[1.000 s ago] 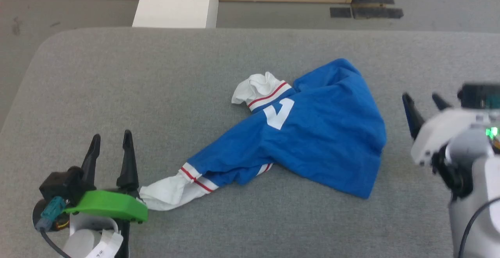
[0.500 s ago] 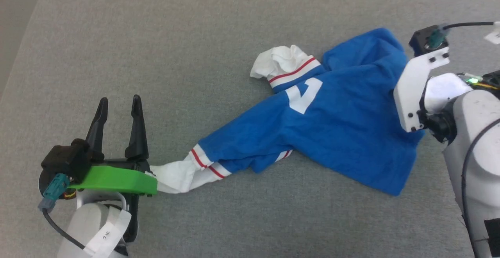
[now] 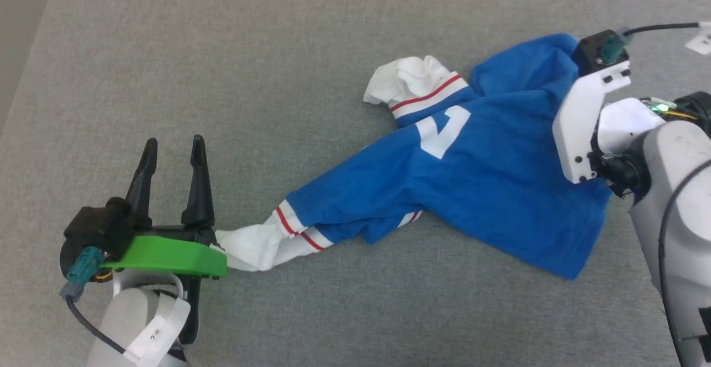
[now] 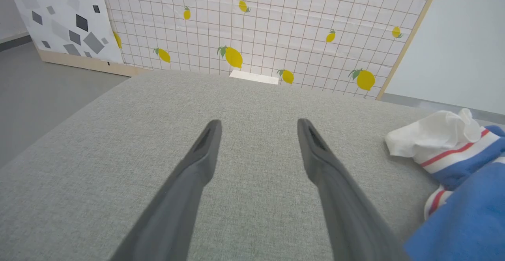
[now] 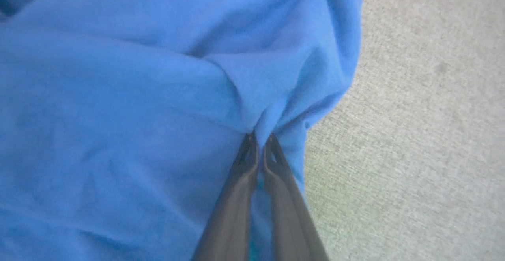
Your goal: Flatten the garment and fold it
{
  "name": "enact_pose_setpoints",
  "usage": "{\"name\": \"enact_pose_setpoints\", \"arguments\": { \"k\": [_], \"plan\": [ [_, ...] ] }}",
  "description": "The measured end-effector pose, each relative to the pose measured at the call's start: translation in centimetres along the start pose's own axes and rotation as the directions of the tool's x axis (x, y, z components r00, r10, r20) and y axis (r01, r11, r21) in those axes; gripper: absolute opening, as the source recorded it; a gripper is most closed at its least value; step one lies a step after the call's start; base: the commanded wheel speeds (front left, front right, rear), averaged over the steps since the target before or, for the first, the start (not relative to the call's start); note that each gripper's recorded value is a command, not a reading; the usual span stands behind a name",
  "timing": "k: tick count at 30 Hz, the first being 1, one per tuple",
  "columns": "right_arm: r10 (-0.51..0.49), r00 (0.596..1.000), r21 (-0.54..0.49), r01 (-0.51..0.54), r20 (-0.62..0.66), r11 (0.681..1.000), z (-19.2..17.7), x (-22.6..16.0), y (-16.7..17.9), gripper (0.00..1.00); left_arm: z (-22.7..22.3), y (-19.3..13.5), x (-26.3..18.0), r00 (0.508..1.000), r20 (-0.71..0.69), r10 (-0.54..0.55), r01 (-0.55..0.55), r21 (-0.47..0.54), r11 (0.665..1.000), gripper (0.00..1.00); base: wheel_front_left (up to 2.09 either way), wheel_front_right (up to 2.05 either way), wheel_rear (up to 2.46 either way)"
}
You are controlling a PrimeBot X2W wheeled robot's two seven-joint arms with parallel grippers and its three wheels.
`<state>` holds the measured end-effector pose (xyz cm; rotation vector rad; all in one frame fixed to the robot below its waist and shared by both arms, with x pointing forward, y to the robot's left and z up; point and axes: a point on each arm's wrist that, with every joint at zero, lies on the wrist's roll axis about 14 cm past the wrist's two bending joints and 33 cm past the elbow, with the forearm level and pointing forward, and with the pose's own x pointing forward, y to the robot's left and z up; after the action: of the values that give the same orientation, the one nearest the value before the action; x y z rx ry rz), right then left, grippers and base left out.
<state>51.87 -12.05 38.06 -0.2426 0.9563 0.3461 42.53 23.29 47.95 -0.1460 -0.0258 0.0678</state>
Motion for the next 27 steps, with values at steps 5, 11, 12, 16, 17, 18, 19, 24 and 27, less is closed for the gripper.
{"name": "enact_pose_setpoints", "arguments": {
  "k": [5, 11, 12, 16, 17, 18, 19, 24, 27],
  "plan": [
    [-0.028, 0.986, 0.071, 0.017, 0.167, 0.997, 1.9, -3.1, -1.6, 0.0, 0.8, -0.8, -0.2, 1.0, 0.021, -0.024, 0.024, -0.011, 1.0, 1.0, 0.0, 0.0, 0.0],
    [-0.128, 0.942, 0.195, 0.068, 0.31, 0.978, 0.6, -8.5, -4.8, 0.0, 1.7, -1.9, -0.9, 0.998, 0.041, -0.052, 0.053, -0.027, 0.998, 1.0, 0.0, 0.0, 0.0],
    [-0.153, 0.938, 0.227, 0.083, 0.311, 0.97, -0.5, -9.4, -5.5, 0.0, 1.8, -2.1, -1.0, 0.997, 0.045, -0.058, 0.059, -0.03, 0.998, 1.0, 0.0, 0.0, 0.0],
    [-0.215, 0.945, 0.356, 0.117, 0.248, 0.927, -6.6, -11.6, -6.2, 0.0, 2.2, -3.1, -1.4, 0.995, 0.055, -0.083, 0.085, -0.042, 0.995, 1.0, 0.0, 0.0, 0.0],
    [-0.214, 0.951, 0.379, 0.118, 0.223, 0.918, -8.1, -11.9, -5.9, 0.0, 2.2, -3.3, -1.4, 0.994, 0.057, -0.089, 0.091, -0.043, 0.995, 1.0, 0.0, 0.0, 0.0],
    [-0.208, 0.961, 0.411, 0.117, 0.185, 0.904, -10.1, -12.0, -5.3, 0.0, 2.4, -3.6, -1.5, 0.994, 0.06, -0.095, 0.098, -0.045, 0.994, 1.0, 0.0, 0.0, 0.0],
    [-0.192, 0.971, 0.438, 0.113, 0.14, 0.892, -12.2, -12.1, -4.5, 0.0, 2.5, -3.8, -1.5, 0.993, 0.063, -0.102, 0.105, -0.047, 0.993, 1.0, 0.0, 0.0, 0.0],
    [-0.071, 0.997, 0.546, 0.065, -0.01, 0.836, -19.4, -12.5, 0.0, 0.0, 3.3, -5.1, -1.6, 0.987, 0.087, -0.137, 0.142, -0.051, 0.989, 1.0, 0.0, 0.0, 0.0],
    [-0.09, 0.995, 0.561, 0.05, 0.045, 0.826, -18.7, -12.7, -0.2, 1.0, 3.5, -5.2, -1.6, 0.986, 0.088, -0.142, 0.147, -0.051, 0.988, 1.0, 0.0, 0.0, 0.0]
  ]
}}
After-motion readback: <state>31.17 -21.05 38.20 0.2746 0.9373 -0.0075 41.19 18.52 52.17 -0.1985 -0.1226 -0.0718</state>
